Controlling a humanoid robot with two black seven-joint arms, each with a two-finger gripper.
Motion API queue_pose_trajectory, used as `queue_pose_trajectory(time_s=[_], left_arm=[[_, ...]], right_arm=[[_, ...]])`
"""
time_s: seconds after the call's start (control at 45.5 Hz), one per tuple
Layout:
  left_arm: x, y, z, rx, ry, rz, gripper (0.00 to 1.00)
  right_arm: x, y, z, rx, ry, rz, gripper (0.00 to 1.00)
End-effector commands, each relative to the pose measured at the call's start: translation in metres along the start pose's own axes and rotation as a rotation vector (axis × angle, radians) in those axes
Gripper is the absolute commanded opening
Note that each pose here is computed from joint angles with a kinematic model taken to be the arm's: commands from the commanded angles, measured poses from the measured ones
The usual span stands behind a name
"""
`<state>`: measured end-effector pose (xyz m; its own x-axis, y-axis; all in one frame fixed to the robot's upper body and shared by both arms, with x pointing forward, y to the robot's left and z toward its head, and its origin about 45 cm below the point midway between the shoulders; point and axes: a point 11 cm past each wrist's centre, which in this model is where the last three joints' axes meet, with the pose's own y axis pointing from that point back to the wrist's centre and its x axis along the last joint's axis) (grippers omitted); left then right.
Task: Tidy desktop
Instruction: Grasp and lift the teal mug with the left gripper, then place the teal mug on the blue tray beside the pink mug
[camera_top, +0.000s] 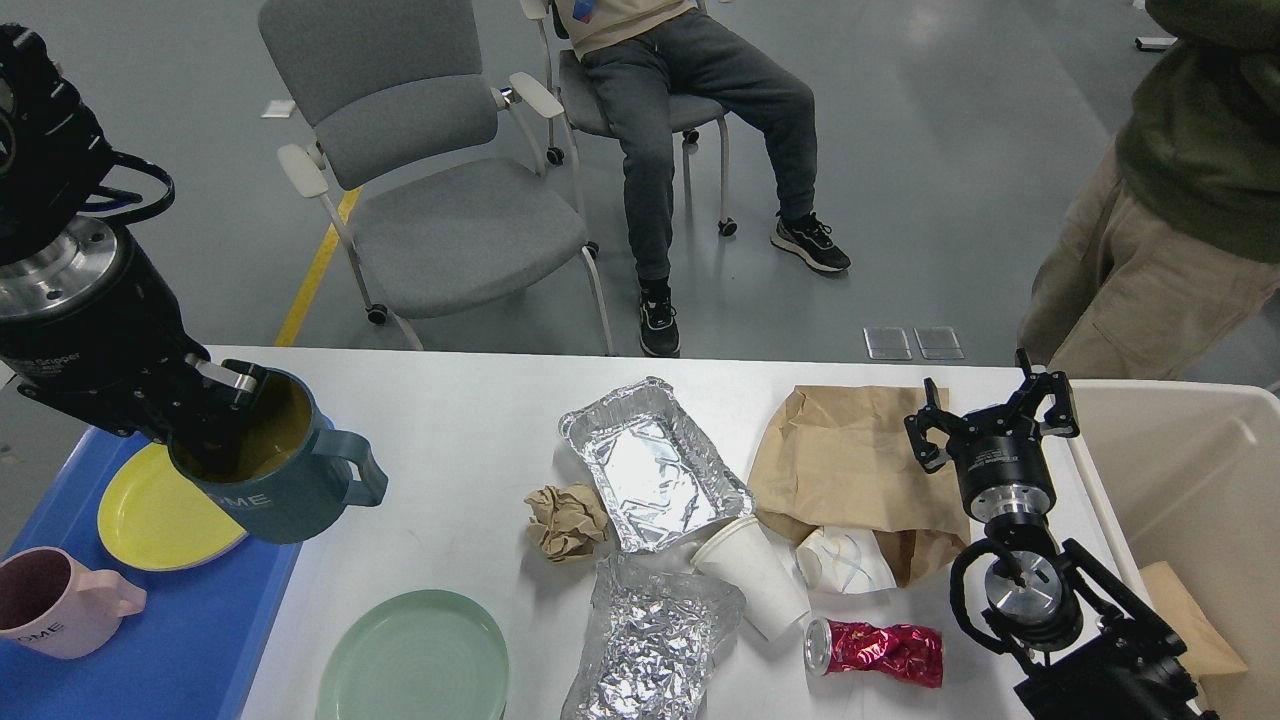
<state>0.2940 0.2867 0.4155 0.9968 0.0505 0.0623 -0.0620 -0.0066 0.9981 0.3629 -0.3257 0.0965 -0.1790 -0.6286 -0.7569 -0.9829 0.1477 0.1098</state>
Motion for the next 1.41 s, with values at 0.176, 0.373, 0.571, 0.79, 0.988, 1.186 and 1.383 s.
queue_pose_trajectory(time_s=[0.176, 0.373, 0.571, 0.79, 0.988, 1.186, 1.383], left_arm=[[0.001, -0.009, -0.026, -0.022, 0.075, 0.017, 0.0], [0.004, -0.045, -0.065, -0.011, 0.172, 0.007, 0.0], [0.002, -0.1, -0.11, 0.008, 0.268, 0.017, 0.0], [-0.002, -0.15, -0.168, 0.03, 0.386, 0.031, 0.0], [-0.017, -0.208, -0.189, 0.044, 0.394, -0.025, 0.01], [-0.025, -0.233, -0.205, 0.056, 0.428, -0.032, 0.01], [-0.041, -0.252, -0.217, 0.068, 0.432, -0.055, 0.01]], right_arm=[[0.0, 0.0, 0.0, 0.0, -0.001, 0.001, 1.0], [-0.001, 0.0, 0.0, 0.0, -0.001, -0.003, 1.0], [-0.001, 0.0, 0.0, 0.0, -0.001, -0.003, 1.0], [0.0, 0.0, 0.0, 0.0, 0.0, -0.001, 1.0], [-0.001, 0.0, 0.0, 0.0, -0.002, -0.002, 1.0], [0.0, 0.0, 0.0, 0.0, -0.001, -0.001, 1.0], [0.001, 0.0, 0.0, 0.0, -0.001, 0.001, 1.0]])
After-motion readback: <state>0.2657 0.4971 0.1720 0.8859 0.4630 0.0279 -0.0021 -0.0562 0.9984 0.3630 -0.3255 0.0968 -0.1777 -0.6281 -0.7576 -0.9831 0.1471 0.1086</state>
